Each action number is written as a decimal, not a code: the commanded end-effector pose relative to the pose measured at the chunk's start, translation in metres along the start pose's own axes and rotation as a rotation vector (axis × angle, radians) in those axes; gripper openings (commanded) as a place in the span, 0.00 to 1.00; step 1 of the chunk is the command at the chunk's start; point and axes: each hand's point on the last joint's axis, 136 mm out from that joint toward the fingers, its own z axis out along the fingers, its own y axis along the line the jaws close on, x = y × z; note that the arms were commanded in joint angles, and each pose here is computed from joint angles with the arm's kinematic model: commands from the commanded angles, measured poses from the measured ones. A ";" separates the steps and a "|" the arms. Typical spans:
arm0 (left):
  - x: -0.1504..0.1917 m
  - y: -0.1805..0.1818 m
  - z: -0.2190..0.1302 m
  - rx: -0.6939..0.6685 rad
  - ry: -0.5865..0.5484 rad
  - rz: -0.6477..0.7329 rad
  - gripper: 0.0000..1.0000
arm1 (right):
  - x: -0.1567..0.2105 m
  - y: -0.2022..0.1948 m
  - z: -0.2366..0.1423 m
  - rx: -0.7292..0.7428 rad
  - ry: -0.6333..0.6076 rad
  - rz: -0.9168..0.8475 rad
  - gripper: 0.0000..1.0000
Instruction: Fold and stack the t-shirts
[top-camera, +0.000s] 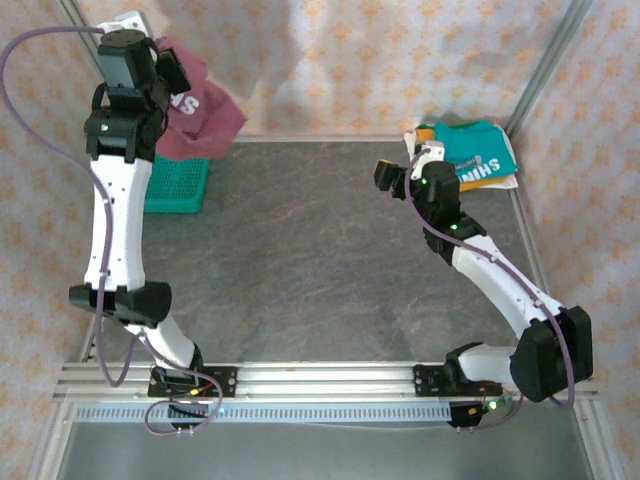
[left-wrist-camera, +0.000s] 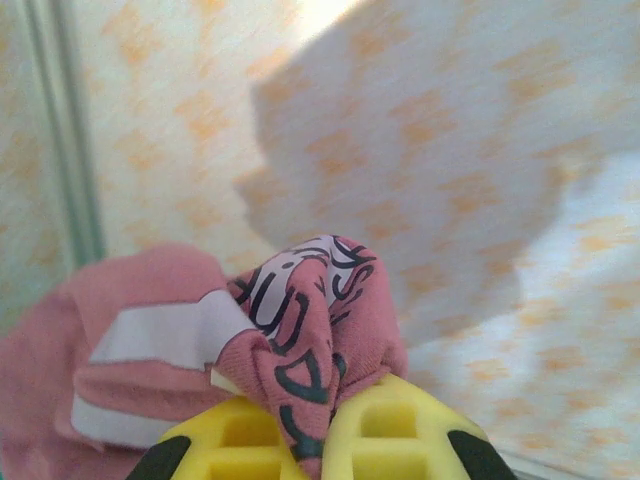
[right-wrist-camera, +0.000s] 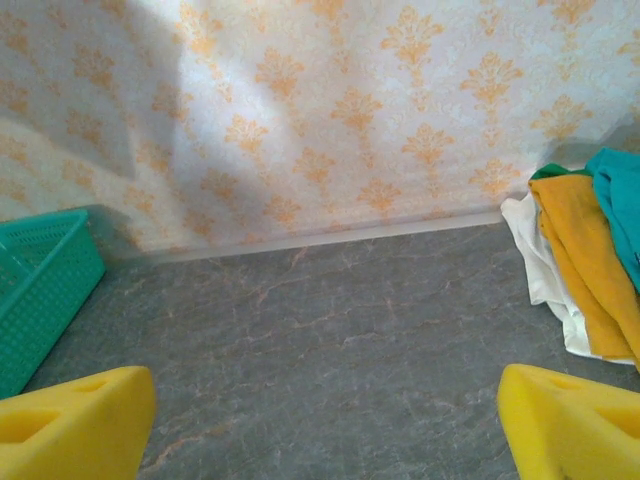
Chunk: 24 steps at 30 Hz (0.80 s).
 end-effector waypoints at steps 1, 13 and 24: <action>-0.037 -0.042 -0.047 0.170 -0.111 -0.002 0.00 | -0.030 0.005 -0.008 -0.005 -0.101 0.026 0.89; 0.101 -0.130 -0.051 0.579 0.174 -0.130 0.00 | -0.045 -0.025 -0.038 0.142 -0.211 0.058 0.90; 0.333 -0.030 -0.008 0.163 0.564 0.115 0.75 | 0.050 -0.042 -0.020 0.170 0.082 0.038 0.91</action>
